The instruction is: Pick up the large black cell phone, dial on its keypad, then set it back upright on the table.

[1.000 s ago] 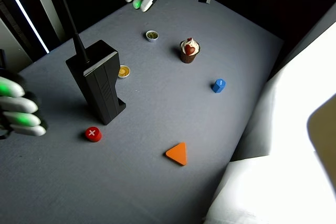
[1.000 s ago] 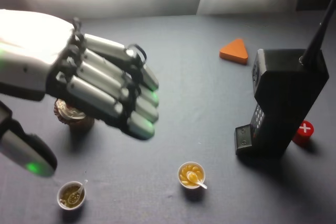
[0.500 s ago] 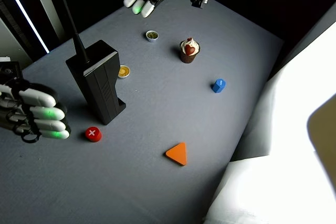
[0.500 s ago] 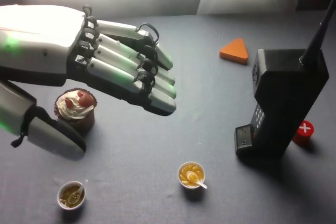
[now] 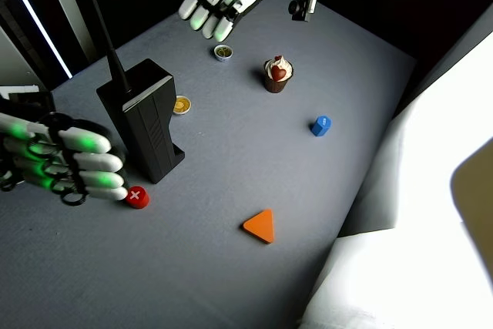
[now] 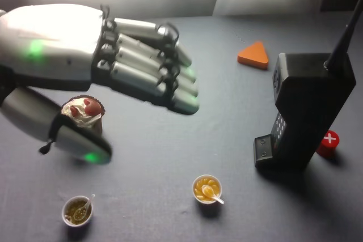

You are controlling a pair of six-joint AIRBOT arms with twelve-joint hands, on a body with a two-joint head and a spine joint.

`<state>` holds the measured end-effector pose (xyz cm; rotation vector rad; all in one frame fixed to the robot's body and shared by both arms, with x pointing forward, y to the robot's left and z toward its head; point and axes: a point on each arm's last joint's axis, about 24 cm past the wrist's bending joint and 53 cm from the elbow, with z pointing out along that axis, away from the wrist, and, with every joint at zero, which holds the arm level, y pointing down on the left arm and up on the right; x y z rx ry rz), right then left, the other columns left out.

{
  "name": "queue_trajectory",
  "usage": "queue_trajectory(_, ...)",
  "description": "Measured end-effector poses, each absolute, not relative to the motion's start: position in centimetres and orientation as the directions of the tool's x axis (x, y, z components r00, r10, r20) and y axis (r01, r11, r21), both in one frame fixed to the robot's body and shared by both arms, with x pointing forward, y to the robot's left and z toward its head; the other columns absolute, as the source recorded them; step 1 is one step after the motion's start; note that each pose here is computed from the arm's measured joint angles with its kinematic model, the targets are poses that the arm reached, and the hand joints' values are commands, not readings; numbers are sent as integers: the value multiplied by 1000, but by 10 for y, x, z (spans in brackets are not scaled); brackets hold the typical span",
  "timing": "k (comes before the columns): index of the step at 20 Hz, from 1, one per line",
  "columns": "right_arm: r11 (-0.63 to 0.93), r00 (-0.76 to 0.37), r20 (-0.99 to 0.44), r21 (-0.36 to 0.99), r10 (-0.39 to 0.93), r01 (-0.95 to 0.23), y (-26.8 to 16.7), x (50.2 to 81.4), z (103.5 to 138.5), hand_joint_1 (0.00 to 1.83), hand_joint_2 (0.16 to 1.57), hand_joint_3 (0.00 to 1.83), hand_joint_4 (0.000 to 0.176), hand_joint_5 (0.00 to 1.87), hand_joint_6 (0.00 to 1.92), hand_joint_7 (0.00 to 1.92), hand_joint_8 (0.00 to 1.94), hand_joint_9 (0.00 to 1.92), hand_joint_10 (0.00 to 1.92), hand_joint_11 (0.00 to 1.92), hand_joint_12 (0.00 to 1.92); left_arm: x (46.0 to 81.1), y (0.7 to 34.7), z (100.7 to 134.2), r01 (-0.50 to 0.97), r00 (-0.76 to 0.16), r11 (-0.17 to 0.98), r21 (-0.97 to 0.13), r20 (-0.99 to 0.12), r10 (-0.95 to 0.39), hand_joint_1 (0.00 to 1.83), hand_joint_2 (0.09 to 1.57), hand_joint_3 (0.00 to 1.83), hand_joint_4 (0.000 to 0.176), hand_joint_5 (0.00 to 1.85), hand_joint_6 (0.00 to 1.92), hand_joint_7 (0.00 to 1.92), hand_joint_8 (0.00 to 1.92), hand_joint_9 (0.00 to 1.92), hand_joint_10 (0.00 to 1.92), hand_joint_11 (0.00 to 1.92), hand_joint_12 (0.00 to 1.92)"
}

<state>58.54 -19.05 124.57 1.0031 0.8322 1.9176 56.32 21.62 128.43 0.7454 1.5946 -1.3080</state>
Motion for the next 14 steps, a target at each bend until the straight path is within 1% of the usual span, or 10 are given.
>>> queue_trajectory(2, -458, -360, 334, 818, 871, -348, -192, 589, 1243, 153, 880, 7, 0, 32, 7, 18, 6, 3, 1, 0, 198, 564, 216, 1276, 887, -372, 274, -372, -927, -52, 175, 1273, 0, 0, 297, 2, 337, 2, 323, 1, 0, 639)
queue_trajectory(3, -455, -361, 330, 818, 872, -351, -192, 590, 1243, 132, 885, 7, 0, 6, 1, 3, 0, 0, 0, 0, 144, 565, 216, 1275, 890, -363, 279, -361, -931, -46, 168, 1275, 1, 0, 297, 1, 349, 5, 338, 5, 0, 675)
queue_trajectory(5, -458, -374, 325, 816, 869, -354, -188, 591, 1243, 167, 867, 0, 0, 0, 0, 0, 0, 0, 0, 0, 165, 568, 217, 1278, 889, -354, 287, -357, -933, -65, 134, 1286, 3, 0, 280, 1, 332, 0, 324, 1, 0, 597)
queue_trajectory(6, -461, -376, 328, 816, 866, -349, -186, 592, 1243, 220, 867, 0, 0, 0, 0, 0, 0, 0, 0, 0, 91, 570, 217, 1279, 885, -356, 294, -361, -932, -73, 163, 1278, 0, 0, 288, 4, 335, 1, 329, 2, 0, 581)
queue_trajectory(8, -468, -384, 330, 810, 862, -354, -183, 594, 1245, 238, 866, 0, 0, 0, 0, 0, 0, 0, 0, 11, 85, 574, 219, 1278, 876, -364, 311, -369, -928, -78, 183, 1271, 0, 0, 296, 5, 337, 2, 334, 4, 0, 583)
queue_trajectory(10, -480, -392, 338, 802, 856, -357, -179, 597, 1249, 294, 896, 10, 0, 0, 0, 0, 0, 0, 0, 0, 2, 576, 219, 1277, 870, -371, 319, -376, -925, -78, 194, 1266, 0, 0, 314, 3, 340, 2, 335, 1, 0, 669)
queue_trajectory(11, -482, -404, 334, 800, 852, -356, -175, 596, 1249, 321, 902, 11, 0, 0, 0, 0, 0, 0, 0, 0, 0, 576, 219, 1278, 869, -372, 319, -378, -925, -81, 191, 1268, 1, 0, 313, 2, 340, 1, 335, 1, 0, 671)
queue_trajectory(12, -484, -420, 326, 801, 847, -353, -170, 595, 1248, 368, 907, 12, 0, 0, 0, 0, 0, 0, 0, 0, 0, 576, 220, 1278, 869, -372, 320, -378, -925, -84, 189, 1274, 2, 0, 306, 2, 327, 3, 317, 4, 0, 614)
queue_trajectory(13, -484, -436, 319, 802, 842, -350, -165, 595, 1247, 396, 913, 13, 0, 0, 0, 0, 0, 0, 0, 0, 0, 577, 221, 1278, 869, -368, 324, -374, -926, -82, 201, 1268, 0, 0, 315, 3, 332, 3, 324, 6, 0, 656)
queue_trajectory(14, -490, -439, 324, 801, 838, -344, -162, 596, 1247, 488, 916, 11, 0, 0, 0, 0, 0, 0, 0, 0, 0, 579, 223, 1279, 867, -366, 329, -373, -927, -86, 192, 1274, 2, 0, 310, 0, 317, 2, 315, 1, 0, 641)
